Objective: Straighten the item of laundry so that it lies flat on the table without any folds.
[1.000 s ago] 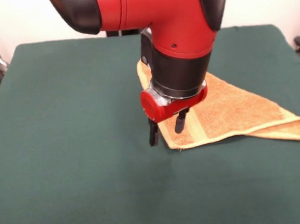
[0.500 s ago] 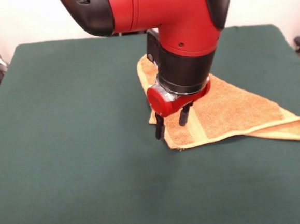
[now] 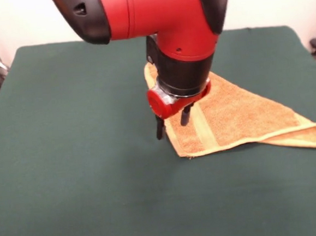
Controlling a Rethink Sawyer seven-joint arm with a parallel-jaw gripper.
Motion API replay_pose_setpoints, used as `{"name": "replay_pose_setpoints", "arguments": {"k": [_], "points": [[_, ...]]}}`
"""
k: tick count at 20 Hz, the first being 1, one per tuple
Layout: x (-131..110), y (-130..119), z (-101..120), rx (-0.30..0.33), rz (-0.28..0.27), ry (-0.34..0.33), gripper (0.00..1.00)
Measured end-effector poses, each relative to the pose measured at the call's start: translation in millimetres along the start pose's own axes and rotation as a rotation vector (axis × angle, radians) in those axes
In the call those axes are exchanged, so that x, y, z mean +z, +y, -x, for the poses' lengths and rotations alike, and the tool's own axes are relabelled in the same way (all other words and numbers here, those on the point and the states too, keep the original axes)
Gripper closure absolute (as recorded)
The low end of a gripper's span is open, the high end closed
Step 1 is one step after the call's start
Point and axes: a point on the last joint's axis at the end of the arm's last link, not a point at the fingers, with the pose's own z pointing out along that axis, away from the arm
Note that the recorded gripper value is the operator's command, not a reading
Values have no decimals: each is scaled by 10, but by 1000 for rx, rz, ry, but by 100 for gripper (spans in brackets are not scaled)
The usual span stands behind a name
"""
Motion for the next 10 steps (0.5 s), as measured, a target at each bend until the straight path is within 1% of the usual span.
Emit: {"name": "replay_pose_setpoints", "arguments": {"k": [3,4,6,10], "points": [[42,-50,-66,7,4,-5,0],[71,-85,-97,12,4,-17,0],[92,-108,-105,16,3,-30,0],[140,-155,-72,22,-7,-76,0]]}}
